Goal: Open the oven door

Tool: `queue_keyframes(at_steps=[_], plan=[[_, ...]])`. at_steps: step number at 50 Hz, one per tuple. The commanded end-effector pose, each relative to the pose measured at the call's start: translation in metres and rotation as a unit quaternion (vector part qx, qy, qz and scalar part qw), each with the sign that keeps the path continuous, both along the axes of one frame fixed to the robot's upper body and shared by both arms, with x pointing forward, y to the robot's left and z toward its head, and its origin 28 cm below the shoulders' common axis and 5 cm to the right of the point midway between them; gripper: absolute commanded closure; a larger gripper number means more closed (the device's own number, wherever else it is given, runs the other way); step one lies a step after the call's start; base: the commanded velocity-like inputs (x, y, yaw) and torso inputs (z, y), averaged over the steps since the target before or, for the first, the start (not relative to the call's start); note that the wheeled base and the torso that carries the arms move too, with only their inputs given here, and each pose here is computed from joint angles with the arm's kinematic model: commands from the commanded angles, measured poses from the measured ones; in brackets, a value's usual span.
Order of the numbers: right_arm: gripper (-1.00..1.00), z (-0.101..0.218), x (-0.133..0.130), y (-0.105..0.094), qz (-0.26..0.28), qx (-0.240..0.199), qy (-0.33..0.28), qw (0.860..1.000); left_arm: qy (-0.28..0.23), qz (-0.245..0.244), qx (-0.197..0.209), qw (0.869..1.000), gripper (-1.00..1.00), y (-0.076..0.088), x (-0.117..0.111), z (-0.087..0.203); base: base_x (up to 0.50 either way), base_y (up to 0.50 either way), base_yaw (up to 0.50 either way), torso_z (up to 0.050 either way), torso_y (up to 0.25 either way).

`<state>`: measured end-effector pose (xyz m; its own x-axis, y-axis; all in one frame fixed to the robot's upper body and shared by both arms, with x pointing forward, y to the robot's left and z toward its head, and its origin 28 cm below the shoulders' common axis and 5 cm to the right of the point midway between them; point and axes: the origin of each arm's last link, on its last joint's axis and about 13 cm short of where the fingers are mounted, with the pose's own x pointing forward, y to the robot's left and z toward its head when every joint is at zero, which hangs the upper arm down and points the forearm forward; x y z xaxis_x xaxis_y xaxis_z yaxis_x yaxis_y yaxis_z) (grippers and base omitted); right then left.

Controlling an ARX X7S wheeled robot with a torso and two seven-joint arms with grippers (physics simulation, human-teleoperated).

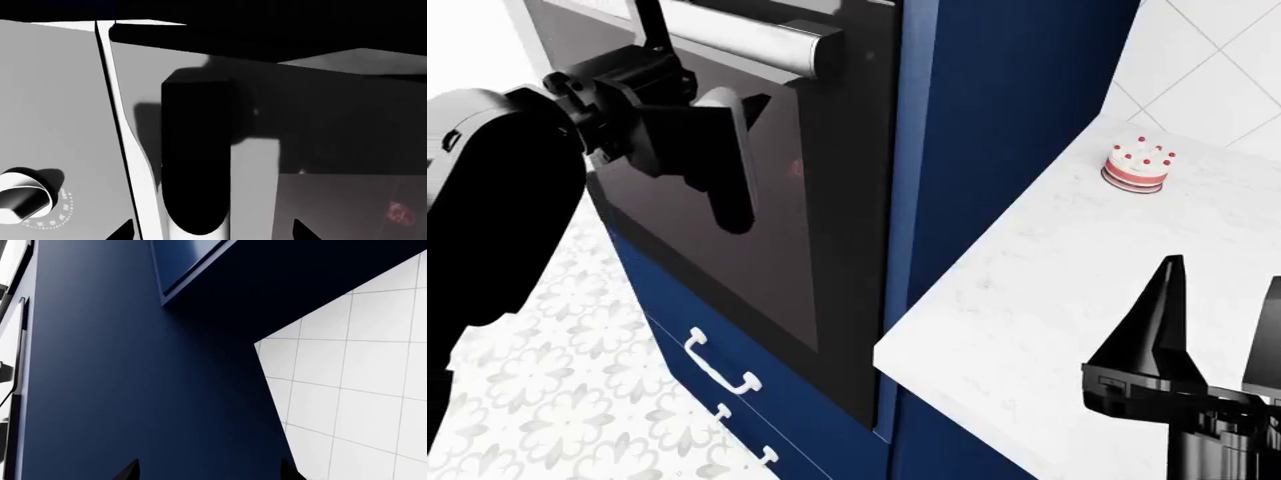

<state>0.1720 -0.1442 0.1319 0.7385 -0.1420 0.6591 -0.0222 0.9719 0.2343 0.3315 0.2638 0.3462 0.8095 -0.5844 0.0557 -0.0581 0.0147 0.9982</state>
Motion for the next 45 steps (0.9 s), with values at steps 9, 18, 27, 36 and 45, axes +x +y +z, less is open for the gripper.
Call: queue_keyframes(at_steps=[9,18,27,36,45], plan=[[-1.0,0.0,0.001,0.0,-0.001,0.001,0.0,1.0,0.0,0.006,0.006,1.0,1.0,0.0,0.002,-0.002,0.0,0.0,0.0,0.0,0.0],[-1.0,-0.001,0.0,0.0,-0.001,0.0,0.0,1.0,-0.003,0.004,0.004,1.0,1.0,0.001,0.0,-0.001,0.0,0.0,0.0,0.0,0.0],[-1.0,0.0,0.0,0.0,-0.001,0.001,-0.001,1.0,-0.001,0.005,0.003,1.0,1.0,0.002,0.0,-0.003,0.0,0.0,0.0,0.0,0.0],[-1.0,0.0,0.0,0.0,-0.002,0.001,-0.002,1.0,-0.005,0.006,-0.001,1.0,1.0,0.003,-0.003,-0.004,0.0,0.0,0.0,0.0,0.0],[-1.0,0.0,0.0,0.0,-0.002,0.001,-0.003,1.0,-0.073,0.006,-0.038,0.997,1.0,0.009,-0.019,-0.008,0.0,0.0,0.0,0.0,0.0]])
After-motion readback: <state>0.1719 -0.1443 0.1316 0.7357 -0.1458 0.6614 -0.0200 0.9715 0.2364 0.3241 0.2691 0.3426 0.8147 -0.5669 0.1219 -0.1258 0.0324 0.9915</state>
